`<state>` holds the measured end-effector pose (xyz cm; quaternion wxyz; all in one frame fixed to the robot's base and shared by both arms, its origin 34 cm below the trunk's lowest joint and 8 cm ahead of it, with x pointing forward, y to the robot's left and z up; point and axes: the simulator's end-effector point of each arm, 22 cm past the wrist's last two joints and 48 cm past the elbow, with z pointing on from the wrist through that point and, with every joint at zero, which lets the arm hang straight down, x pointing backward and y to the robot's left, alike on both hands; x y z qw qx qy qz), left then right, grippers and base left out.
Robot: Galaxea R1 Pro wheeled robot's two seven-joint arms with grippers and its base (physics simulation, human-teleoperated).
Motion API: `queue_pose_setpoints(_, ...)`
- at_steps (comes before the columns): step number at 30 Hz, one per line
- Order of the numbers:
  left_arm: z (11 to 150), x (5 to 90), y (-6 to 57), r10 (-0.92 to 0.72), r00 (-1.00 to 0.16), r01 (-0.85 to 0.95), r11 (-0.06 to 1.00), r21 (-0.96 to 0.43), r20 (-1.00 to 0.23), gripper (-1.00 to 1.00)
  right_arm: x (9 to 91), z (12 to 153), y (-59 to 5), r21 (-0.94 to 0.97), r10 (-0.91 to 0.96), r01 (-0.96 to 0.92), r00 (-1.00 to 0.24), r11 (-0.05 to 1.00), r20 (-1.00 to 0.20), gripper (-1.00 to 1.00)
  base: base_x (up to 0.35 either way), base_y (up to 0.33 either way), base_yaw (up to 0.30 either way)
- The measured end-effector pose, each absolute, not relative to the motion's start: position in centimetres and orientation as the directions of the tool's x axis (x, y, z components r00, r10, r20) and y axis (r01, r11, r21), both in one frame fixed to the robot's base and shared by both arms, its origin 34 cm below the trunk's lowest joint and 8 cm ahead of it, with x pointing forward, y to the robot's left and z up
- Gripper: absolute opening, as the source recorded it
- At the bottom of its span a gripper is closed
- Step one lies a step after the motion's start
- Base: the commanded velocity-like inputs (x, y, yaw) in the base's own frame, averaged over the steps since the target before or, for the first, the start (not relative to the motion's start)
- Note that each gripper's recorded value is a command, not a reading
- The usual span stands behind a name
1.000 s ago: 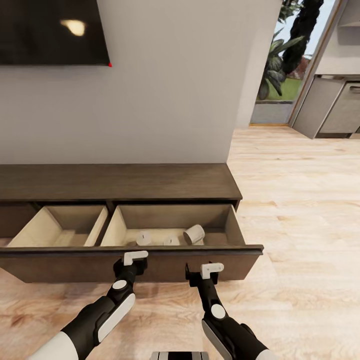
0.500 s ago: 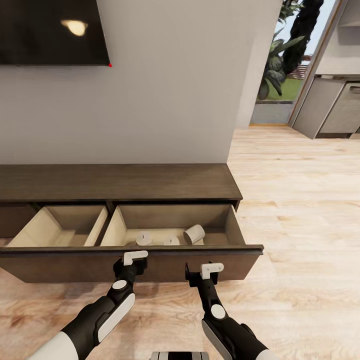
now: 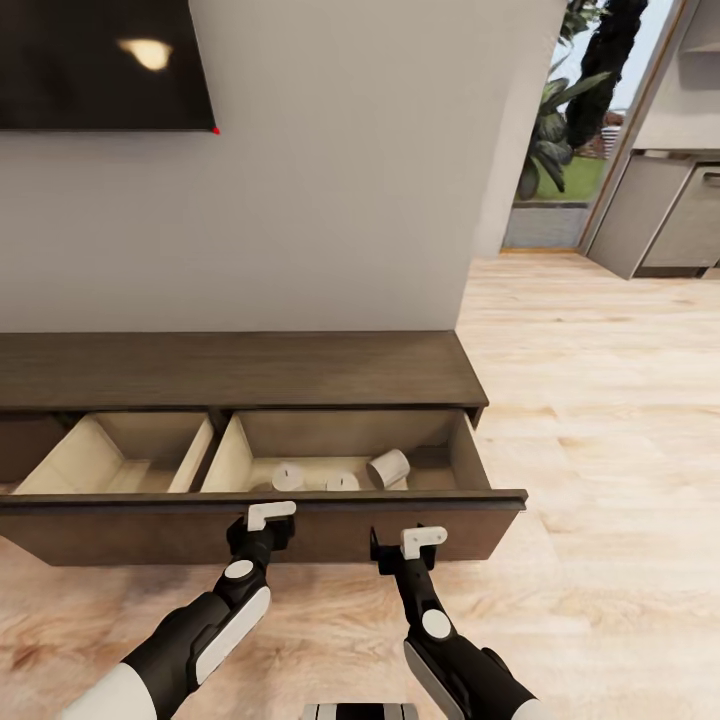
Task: Place each of the two pumpkins and all three candles from the living room inside a cabinet in the living room (use any cabinet), then make sure every cabinet is closed, and position the cauldron so it is next to a table in the living room.
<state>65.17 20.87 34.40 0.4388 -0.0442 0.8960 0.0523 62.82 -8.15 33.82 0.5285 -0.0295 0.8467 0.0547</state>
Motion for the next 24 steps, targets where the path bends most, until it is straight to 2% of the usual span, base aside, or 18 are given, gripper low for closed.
queue_pose_setpoints(6, 34.41, 65.17, 20.90, -0.032, -0.611, -0.126, 0.990, 0.056, -0.791, 1.00, 62.81, 33.81, -8.14, 0.061, 0.008, -0.108, -0.440, 0.992, -0.898, 1.00, 0.266, 0.000, 0.000)
queue_pose_setpoints(12, 34.39, 65.17, 20.91, -0.033, -0.611, -0.126, 0.990, 0.057, -0.791, 1.00, 62.81, 33.79, -8.16, 0.061, 0.008, -0.108, -0.440, 0.992, -0.898, 1.00, 0.093, 0.000, 0.000)
queue_pose_setpoints(24, 34.41, 65.17, 20.89, -0.032, -0.611, -0.125, 0.991, 0.056, -0.791, 1.00, 62.81, 33.82, -8.10, 0.062, 0.008, -0.108, -0.440, 0.992, -0.898, 1.00, 0.295, 0.000, 0.000)
